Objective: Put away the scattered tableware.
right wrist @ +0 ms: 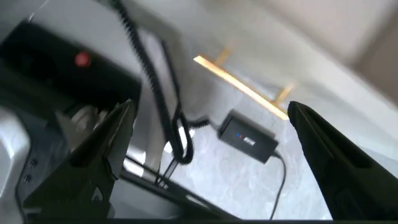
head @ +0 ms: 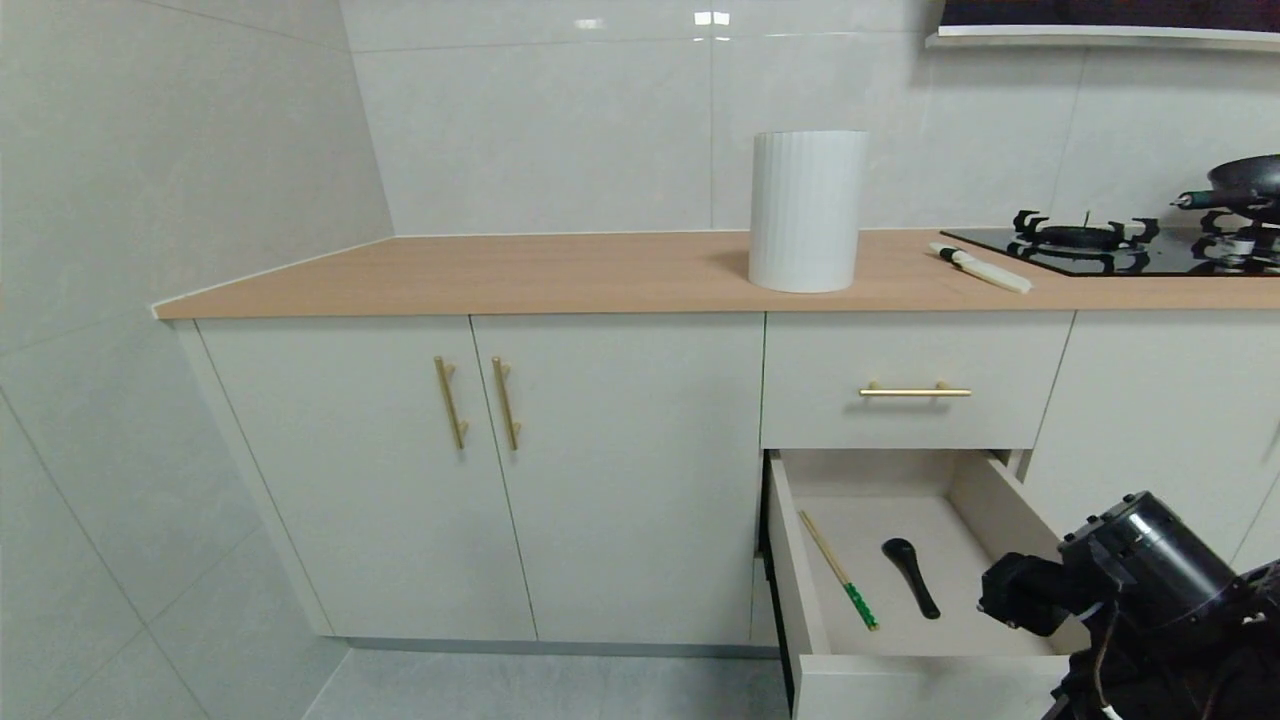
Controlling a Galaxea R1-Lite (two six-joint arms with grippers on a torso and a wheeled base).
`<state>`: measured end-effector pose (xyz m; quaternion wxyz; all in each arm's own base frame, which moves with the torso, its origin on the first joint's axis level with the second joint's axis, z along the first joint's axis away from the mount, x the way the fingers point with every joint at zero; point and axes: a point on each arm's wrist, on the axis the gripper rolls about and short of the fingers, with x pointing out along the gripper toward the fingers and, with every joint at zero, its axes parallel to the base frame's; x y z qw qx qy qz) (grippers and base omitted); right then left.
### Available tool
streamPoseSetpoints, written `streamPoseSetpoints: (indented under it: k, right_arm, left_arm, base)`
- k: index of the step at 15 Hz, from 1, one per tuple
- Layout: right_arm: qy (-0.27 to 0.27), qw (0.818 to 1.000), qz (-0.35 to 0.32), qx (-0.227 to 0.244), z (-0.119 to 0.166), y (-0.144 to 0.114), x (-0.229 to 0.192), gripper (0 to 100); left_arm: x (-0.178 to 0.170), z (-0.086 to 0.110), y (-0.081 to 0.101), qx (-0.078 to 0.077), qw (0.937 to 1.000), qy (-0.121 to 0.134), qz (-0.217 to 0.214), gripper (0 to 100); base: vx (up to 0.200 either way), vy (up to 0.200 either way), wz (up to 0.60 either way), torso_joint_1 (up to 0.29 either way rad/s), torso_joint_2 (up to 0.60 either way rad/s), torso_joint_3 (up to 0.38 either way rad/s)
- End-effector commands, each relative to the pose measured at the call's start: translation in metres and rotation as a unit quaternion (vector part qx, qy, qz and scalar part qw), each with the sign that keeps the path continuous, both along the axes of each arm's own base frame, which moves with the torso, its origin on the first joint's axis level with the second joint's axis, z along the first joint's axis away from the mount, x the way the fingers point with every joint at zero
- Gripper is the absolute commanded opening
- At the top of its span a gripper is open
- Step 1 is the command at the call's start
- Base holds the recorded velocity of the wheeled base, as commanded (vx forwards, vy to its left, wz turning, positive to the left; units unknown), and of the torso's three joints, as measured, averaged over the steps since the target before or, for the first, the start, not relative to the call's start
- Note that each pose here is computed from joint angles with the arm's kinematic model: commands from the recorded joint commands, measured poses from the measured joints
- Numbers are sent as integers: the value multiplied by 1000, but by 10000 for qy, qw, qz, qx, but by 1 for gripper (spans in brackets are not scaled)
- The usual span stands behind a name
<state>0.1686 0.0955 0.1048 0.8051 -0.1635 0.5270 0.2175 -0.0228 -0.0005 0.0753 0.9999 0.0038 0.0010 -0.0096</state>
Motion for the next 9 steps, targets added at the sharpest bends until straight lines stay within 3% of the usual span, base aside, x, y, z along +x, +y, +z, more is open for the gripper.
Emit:
streamPoseSetpoints:
  k: [1,4,9]
  right_arm:
    - [401,9990,39,-190,-18,5,7,100]
    - [714,9968,-9,-366,-35,9,15,100]
    - [482,9974,-474,-245,-41,-1,37,100]
  left_arm:
    - [0,0,0,0,10000,-3,-4,100]
    - [0,0,0,0,10000,-3,-4,100]
    - [0,0,0,0,10000,-3,-4,100]
  base:
    - [0,0,0,0,0,0]
    - [0,0,0,0,0,0]
    - [0,0,0,0,0,0]
